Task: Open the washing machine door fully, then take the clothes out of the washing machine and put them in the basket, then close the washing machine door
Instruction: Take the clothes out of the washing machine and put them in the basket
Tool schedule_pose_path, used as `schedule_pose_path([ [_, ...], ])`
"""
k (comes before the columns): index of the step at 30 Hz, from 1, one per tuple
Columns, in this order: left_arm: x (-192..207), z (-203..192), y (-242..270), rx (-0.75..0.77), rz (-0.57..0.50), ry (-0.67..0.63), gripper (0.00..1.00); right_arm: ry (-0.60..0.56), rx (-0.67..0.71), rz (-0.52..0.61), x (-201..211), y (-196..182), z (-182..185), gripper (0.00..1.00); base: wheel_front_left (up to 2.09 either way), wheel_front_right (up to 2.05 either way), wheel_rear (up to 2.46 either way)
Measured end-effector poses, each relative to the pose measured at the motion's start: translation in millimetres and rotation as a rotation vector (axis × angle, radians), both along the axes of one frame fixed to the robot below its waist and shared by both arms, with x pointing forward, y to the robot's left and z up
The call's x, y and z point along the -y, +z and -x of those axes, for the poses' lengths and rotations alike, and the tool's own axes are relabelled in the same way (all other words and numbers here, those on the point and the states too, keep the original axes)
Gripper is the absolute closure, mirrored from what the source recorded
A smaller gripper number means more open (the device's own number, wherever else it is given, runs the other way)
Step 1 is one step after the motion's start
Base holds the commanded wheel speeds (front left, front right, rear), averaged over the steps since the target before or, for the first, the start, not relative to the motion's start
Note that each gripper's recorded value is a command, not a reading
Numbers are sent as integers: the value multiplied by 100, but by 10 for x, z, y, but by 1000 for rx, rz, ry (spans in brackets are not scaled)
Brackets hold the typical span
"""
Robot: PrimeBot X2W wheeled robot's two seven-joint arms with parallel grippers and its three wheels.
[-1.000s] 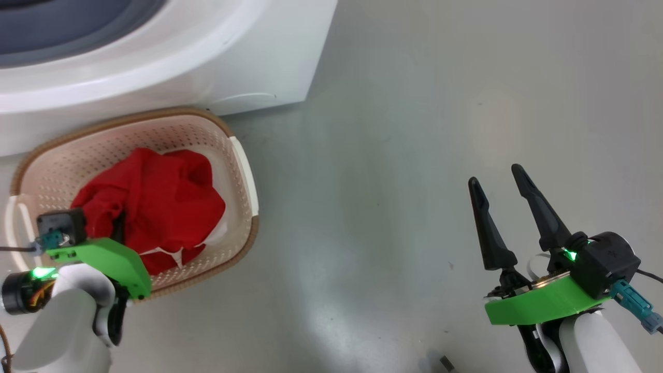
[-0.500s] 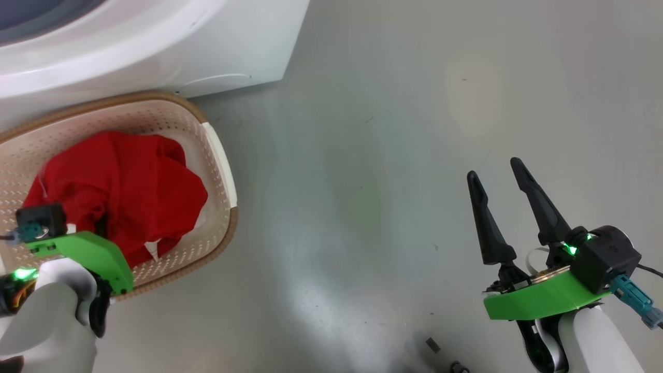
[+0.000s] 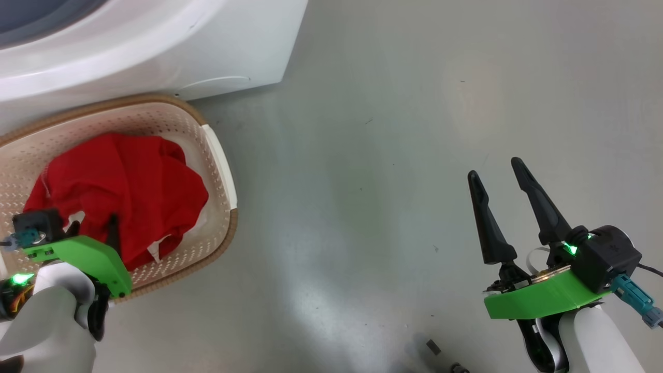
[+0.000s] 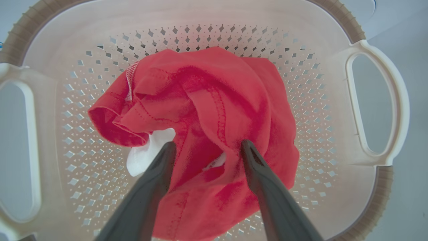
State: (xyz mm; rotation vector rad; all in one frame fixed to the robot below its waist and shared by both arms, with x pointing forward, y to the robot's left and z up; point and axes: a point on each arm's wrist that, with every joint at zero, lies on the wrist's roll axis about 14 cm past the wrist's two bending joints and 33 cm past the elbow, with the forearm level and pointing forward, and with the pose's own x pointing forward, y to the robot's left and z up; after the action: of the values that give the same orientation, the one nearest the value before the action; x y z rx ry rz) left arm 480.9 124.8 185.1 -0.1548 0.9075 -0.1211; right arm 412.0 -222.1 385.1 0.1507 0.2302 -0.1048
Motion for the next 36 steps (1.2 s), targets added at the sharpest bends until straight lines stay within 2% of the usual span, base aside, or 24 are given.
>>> schedule_pose_path([
  [11,6,-63,214,68,26,23,0,17,23,-15,-68,66,-31,0,0,0,0],
  [21,-50,-191,618,198,38,62,0,45,70,-35,-177,219,-77,0,0,0,0],
  [36,-117,-109,1349,412,78,148,0,75,157,-35,-270,540,-94,0,0,0,0],
])
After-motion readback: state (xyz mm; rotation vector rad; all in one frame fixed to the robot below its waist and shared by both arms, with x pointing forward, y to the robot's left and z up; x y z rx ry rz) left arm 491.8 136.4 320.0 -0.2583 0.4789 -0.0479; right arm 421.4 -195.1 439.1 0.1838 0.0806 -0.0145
